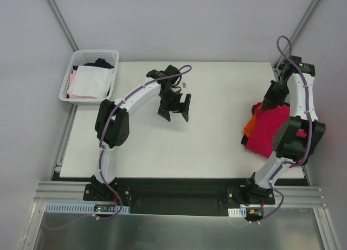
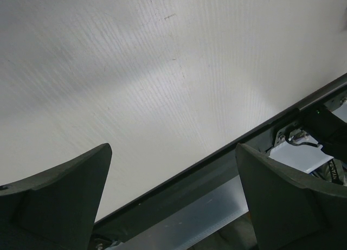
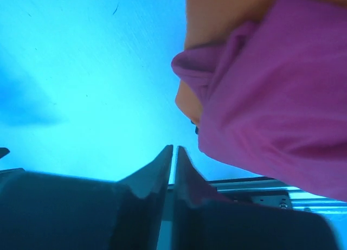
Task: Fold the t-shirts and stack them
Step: Neatly place the folded tshirt to the corner
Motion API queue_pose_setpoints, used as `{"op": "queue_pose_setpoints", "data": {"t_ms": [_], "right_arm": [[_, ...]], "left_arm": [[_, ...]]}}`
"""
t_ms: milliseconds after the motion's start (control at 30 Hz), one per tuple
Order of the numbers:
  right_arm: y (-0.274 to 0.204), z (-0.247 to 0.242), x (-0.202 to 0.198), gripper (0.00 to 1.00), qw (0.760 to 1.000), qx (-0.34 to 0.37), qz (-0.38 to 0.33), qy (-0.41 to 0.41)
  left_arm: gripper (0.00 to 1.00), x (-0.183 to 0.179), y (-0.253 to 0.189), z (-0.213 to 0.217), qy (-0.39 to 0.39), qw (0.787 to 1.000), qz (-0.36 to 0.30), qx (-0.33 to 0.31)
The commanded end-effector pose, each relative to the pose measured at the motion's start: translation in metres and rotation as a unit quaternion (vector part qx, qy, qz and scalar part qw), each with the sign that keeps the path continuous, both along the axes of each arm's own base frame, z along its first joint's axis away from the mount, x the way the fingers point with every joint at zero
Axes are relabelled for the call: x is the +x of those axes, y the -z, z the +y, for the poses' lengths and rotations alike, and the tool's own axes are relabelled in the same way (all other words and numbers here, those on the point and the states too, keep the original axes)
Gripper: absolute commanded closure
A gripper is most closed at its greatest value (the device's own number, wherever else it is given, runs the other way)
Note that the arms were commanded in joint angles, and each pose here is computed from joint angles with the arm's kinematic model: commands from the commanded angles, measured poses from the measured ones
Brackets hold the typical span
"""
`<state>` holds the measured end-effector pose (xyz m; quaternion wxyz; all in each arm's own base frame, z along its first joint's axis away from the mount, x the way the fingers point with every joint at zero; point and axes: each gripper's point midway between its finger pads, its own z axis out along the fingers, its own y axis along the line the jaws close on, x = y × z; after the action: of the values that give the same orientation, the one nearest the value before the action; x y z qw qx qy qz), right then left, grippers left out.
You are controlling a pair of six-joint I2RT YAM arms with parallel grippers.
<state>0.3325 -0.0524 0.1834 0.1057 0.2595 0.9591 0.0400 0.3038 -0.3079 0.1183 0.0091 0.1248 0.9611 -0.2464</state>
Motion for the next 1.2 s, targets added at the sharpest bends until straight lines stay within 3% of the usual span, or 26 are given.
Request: {"op": "queue_pose_setpoints", "data": {"t_ms": [0, 200, 367, 533, 700, 900, 1167], "right_arm": [[0.022, 0.063, 0.001, 0.99, 0.994, 0.083, 0.033, -0.068], [0.052, 0.116, 0.011, 0.99, 0.983, 0.098, 0.078, -0.137], [0.097, 0.133, -0.004, 0.99, 0.967, 0.061, 0.173, -0.176], [0.123, 0.112, -0.031, 0.99, 0.958, -0.007, 0.228, -0.173], [0.129, 0.075, -0.071, 0.99, 0.935, -0.098, 0.292, -0.177], [0.128, 0.067, -0.126, 0.99, 0.92, -0.106, 0.342, -0.16], [0.12, 0.073, -0.158, 0.99, 0.933, -0.09, 0.329, -0.114]], "left_arm": [[0.01, 0.004, -0.019, 0.001, -0.014, 1.0, -0.016, -0.008], [0.01, 0.001, -0.016, 0.005, -0.014, 1.0, -0.013, -0.002], [0.01, -0.002, -0.014, 0.009, -0.014, 1.0, -0.013, 0.003], [0.01, -0.004, -0.013, 0.015, -0.014, 1.0, -0.019, 0.014], [0.01, -0.007, -0.01, 0.021, -0.012, 0.999, -0.022, 0.025], [0.01, -0.005, -0.009, 0.025, -0.014, 0.999, -0.026, 0.03], [0.01, -0.003, -0.006, 0.02, -0.014, 0.999, -0.017, 0.024]]}}
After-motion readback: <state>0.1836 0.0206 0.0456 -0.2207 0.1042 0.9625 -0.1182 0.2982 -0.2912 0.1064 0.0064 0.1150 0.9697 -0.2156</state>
